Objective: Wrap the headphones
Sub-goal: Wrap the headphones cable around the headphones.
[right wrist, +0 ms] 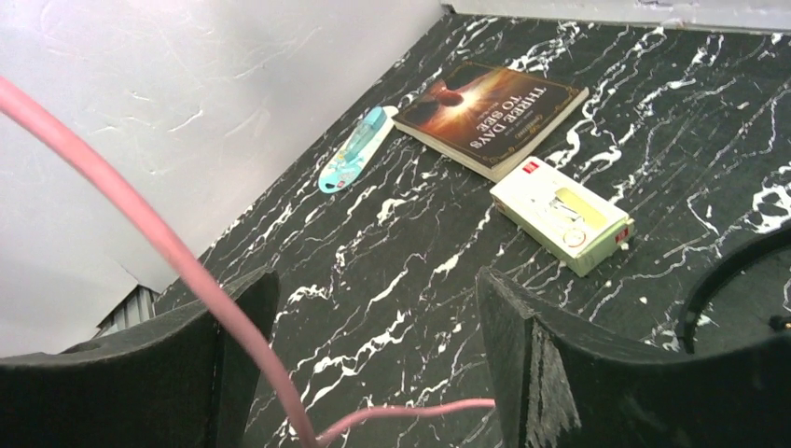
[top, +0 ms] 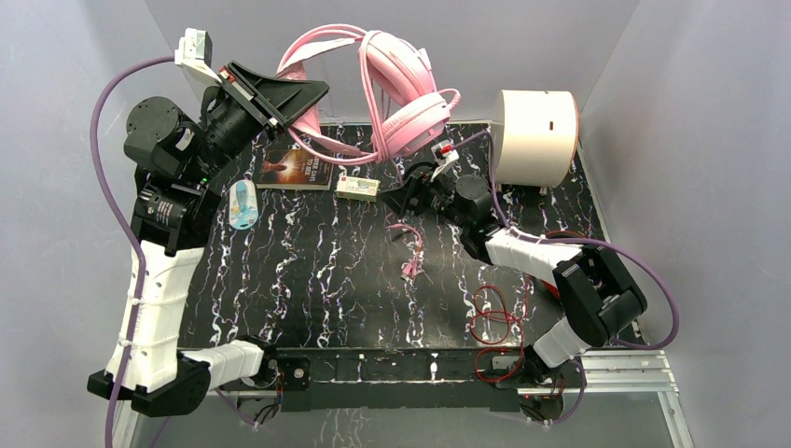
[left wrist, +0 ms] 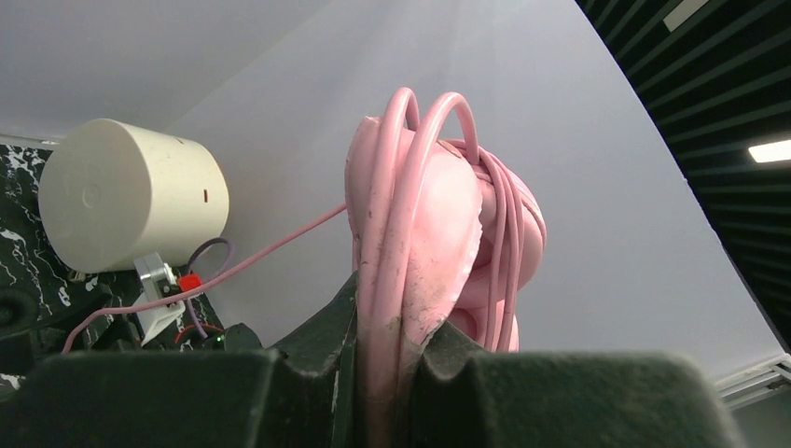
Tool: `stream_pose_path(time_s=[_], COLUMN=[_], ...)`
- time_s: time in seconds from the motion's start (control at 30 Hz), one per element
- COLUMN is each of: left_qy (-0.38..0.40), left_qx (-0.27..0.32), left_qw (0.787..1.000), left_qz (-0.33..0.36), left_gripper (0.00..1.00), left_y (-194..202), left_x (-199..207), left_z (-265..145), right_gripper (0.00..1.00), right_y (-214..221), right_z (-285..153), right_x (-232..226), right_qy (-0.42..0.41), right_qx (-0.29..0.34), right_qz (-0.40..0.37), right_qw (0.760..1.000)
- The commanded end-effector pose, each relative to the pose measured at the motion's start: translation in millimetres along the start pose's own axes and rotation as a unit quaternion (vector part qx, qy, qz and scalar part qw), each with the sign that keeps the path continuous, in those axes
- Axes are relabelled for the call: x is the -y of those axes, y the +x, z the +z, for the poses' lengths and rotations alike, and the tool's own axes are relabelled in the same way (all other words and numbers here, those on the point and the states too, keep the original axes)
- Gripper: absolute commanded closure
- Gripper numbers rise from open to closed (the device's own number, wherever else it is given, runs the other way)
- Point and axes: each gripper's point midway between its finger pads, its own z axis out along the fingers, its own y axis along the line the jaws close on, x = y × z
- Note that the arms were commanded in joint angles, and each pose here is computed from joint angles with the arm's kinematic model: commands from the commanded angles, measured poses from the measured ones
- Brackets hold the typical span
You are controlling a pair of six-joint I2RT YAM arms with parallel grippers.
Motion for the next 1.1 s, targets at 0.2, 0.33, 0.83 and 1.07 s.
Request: stream_pose_path(time_s=[0.2, 0.33, 0.83, 1.07], left_qy=[0.055, 0.016, -0.390, -0.396], left_qx=[0.067, 0.137, 0.294, -0.027], left_qw=[0.996, 0.989, 0.824, 0.838], left_qz=[0.027, 0.042, 0.288, 0.374], left_gripper=[1.00, 1.00, 1.00, 1.00], left_y=[-31, -54, -107, 1], left_x=[46, 23, -213, -280], left_z=[-7, -3, -54, -71], right_gripper=[0.79, 1.00, 1.00, 0.98], right_y=[27, 66, 85, -34], right_z=[-6, -13, -144, -136], right_x=[-31, -50, -141, -135], right_qy=[-0.037, -0.044, -0.166, -0.048], right_qx=[0.045, 0.006, -0.230, -0.156], right_qz=[0.026, 0.033, -0.127, -0.292], right_qw=[0.998, 0.998, 0.950, 0.942])
